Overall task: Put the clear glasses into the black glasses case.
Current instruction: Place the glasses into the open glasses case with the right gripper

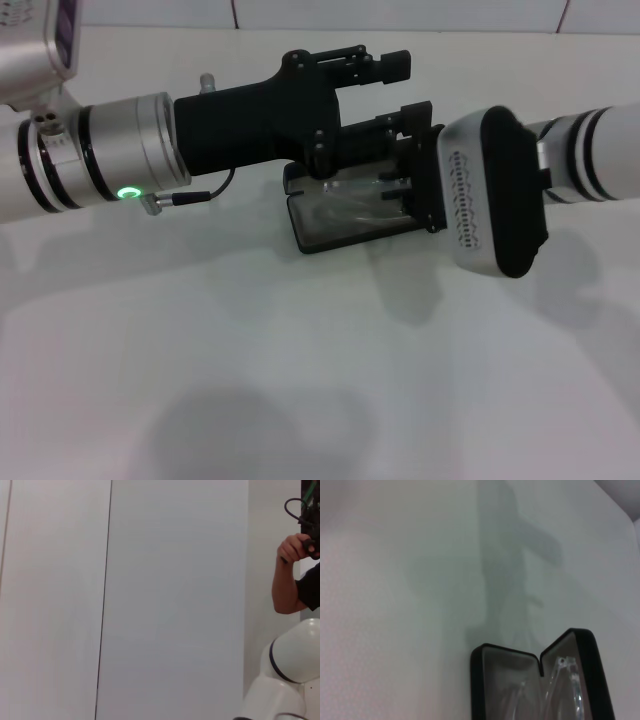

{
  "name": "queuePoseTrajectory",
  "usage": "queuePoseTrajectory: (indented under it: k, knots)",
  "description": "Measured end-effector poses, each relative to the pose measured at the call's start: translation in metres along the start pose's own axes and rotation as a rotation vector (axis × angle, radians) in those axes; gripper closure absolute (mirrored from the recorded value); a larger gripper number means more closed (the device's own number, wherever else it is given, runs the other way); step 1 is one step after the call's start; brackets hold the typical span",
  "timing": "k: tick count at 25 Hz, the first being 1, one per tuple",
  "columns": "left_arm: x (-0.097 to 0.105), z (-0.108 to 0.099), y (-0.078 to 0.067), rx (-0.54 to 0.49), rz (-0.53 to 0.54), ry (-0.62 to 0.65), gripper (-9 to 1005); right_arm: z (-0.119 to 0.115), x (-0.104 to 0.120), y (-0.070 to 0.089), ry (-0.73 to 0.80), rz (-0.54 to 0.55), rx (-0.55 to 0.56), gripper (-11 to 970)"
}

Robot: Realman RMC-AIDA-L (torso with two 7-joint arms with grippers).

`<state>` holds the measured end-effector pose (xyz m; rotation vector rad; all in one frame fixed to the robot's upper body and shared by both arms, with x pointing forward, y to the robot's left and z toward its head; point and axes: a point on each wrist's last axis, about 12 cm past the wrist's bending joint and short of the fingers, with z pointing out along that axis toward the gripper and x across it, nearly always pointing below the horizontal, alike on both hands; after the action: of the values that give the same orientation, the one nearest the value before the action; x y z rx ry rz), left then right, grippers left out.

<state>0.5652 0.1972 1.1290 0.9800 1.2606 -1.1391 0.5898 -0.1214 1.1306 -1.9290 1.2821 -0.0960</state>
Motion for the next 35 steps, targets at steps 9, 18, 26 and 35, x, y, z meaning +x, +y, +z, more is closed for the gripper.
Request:
queuePoseTrajectory:
  k: [9,18,26,35]
  knots:
    - [0.000,0.002,0.000,0.002,0.002,0.000,357,0.014,-0.006,0.004,0.021,-0.075,0.027,833]
    - [0.001,0.002,-0.001,-0.001,0.006,-0.002,353,0.022,-0.006,0.003,0.038,-0.112,0.054,832]
    - [0.003,0.001,-0.001,-0.016,0.005,-0.001,349,0.030,-0.009,0.013,0.048,-0.165,0.083,832]
    - [0.004,0.000,-0.001,-0.019,0.002,0.000,345,0.022,-0.009,0.025,0.031,-0.130,0.093,724]
